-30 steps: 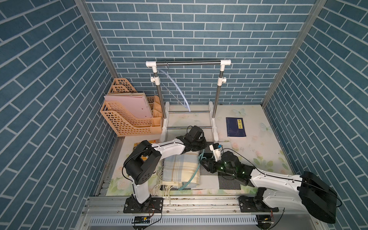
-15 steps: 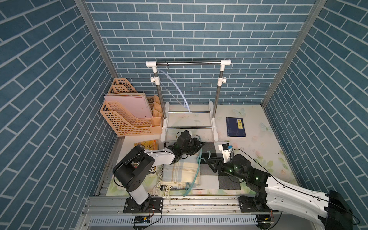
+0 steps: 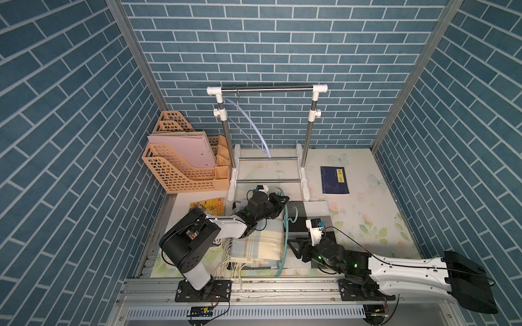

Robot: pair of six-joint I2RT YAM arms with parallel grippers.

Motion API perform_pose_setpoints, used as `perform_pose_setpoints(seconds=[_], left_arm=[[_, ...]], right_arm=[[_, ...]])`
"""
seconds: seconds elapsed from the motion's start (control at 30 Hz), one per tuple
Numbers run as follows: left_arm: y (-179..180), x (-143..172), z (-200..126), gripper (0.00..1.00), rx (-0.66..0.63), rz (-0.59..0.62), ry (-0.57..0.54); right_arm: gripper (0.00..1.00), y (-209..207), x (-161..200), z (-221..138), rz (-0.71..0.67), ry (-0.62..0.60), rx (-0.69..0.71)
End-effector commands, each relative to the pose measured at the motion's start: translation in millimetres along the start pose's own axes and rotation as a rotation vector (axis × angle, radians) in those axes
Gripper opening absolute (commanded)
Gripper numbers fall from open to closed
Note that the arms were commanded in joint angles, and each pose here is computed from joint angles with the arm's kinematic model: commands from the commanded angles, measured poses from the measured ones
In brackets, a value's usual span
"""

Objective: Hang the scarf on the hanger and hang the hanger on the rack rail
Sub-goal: Place the hanger at the clothesline.

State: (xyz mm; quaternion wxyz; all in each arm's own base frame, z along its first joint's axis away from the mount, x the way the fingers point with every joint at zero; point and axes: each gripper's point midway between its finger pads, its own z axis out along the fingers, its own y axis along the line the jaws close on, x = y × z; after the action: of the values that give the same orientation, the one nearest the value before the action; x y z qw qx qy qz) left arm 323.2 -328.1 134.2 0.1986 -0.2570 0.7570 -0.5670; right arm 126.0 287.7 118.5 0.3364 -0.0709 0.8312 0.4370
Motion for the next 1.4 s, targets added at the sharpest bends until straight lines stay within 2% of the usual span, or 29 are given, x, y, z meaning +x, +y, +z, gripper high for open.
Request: perform_pose_setpoints(seconds=[0.0,0.33,0.7,1.13,1.27,1.37], left_arm=[[-18,-6,1,0.00,0.045,-0.009,-0.047],[-7,-14,18,0.00,-0.065,-0.016,-0.121],[3,-15,31,0.00,-0.122,-0.014,-0.159],[-1,-15,31,0.00,-0.123,-0.013,-0.165],[-1,-15,28,0.00,-0.123,-0.012,-0.171],[-2,-15,26,0.00,-0.122,-0.012,-0.171]], right_arm=[[0.60,6,-10,-2,0.053,-0.062,-0.025],[0.61,-10,28,-3,0.113,0.072,-0.016],[0.59,-10,39,5,0.097,0.105,0.036],[0.39,-11,38,15,0.080,0.103,0.086],[0.36,-19,25,15,0.091,0.029,0.135],[0.29,-22,19,15,0.104,-0.011,0.147]])
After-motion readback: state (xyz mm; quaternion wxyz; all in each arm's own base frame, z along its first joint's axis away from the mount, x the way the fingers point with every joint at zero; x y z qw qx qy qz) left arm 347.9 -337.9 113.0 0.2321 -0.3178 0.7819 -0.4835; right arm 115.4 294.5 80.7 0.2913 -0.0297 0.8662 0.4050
